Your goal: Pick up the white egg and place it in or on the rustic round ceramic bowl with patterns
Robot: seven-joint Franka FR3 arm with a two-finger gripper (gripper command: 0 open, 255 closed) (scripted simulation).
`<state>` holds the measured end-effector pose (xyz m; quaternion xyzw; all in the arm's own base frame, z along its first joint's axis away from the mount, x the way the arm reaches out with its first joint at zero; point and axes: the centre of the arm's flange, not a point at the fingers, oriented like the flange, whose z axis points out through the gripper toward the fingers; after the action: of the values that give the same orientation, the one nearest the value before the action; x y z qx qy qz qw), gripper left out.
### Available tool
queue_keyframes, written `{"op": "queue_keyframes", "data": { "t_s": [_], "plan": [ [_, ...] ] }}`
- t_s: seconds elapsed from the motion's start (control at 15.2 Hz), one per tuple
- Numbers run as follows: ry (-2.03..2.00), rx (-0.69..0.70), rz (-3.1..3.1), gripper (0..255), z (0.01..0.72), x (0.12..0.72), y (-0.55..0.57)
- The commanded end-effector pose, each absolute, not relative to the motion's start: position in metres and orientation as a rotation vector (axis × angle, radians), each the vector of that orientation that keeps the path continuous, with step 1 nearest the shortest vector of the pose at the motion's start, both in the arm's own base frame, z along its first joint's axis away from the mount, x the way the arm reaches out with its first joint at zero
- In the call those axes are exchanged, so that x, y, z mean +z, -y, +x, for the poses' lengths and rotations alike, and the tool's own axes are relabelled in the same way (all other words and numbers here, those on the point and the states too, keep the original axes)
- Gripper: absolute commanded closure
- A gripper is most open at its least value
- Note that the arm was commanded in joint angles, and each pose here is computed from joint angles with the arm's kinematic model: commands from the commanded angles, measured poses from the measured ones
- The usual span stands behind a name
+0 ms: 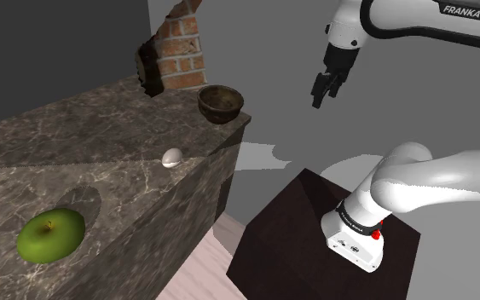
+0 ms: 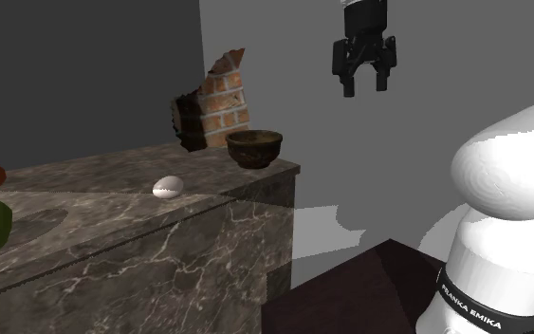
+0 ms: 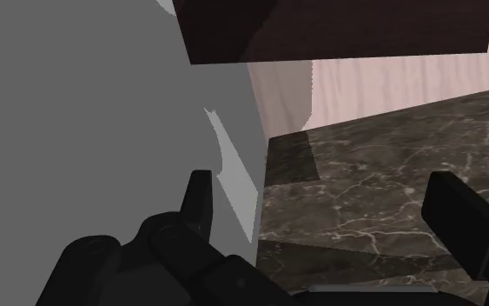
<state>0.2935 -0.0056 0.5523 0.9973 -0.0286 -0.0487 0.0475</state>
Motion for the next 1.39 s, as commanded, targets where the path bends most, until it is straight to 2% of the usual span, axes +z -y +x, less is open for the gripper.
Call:
{"op": "queue_keyframes", "data": {
  "t_s": [0.0, 1.32],
  "plan": [
    [0.087, -0.148, 3.042, 0, 0.293, 0.552, 0.006],
    [0.683, -0.23, 2.931, 0, 0.407, 0.464, -0.219]
  ]
}}
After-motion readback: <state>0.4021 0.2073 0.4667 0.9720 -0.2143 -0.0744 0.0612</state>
